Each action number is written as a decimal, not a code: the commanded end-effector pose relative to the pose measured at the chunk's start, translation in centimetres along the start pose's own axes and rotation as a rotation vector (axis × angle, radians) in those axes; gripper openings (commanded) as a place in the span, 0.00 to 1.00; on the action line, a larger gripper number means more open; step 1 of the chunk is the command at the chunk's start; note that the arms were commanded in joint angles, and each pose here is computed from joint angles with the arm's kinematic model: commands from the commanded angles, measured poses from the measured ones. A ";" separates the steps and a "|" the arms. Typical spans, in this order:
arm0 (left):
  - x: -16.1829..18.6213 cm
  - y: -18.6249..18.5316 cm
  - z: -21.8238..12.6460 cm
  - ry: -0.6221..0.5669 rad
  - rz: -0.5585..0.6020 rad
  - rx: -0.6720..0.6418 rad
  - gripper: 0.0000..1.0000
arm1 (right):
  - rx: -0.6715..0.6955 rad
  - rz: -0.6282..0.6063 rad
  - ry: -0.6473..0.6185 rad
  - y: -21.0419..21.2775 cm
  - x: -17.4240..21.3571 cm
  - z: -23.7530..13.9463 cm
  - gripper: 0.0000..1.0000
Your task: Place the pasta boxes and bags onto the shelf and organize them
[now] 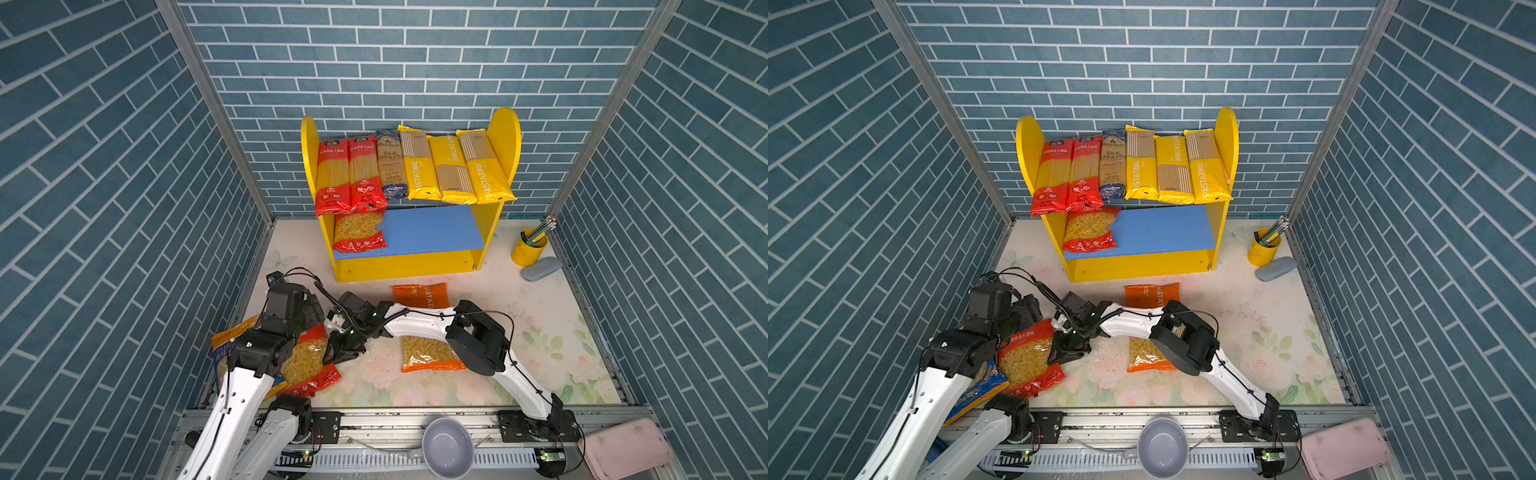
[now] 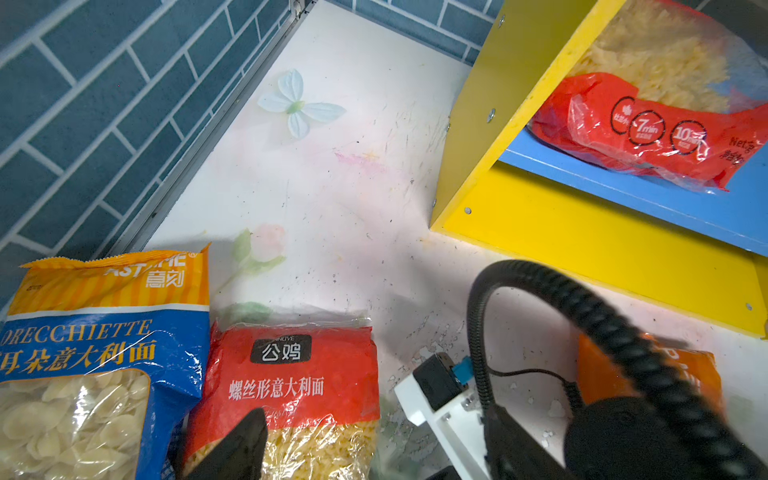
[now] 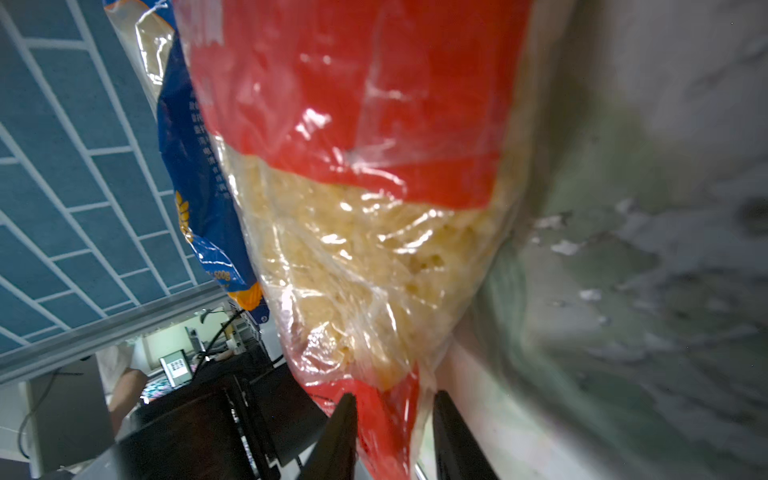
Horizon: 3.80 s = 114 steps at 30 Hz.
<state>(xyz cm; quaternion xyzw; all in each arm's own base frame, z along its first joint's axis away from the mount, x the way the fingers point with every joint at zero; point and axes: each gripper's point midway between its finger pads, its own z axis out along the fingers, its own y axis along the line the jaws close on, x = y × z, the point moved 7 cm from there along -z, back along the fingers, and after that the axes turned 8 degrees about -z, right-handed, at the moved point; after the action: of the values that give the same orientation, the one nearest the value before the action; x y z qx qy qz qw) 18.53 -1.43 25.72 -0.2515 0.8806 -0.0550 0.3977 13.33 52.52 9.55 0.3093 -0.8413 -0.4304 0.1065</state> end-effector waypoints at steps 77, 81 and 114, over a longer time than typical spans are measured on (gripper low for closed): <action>18.7 -10.5 10.4 0.453 -0.080 0.534 0.65 | 0.145 0.228 -0.578 -11.6 6.7 -23.9 0.55; 18.7 -10.7 10.4 0.458 -0.090 0.545 0.65 | 0.126 0.179 -0.566 -9.7 5.9 -23.6 0.54; 19.1 -10.1 10.4 0.458 -0.081 0.553 0.50 | 0.127 0.240 -0.547 -12.2 5.6 -20.2 0.47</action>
<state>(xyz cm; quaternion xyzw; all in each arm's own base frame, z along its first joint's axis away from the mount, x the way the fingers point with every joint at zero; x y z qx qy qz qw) 19.81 -18.07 9.16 -0.1591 0.8870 -0.3534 0.2510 23.59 29.73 12.19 0.0901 -0.9000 -0.4147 -0.0996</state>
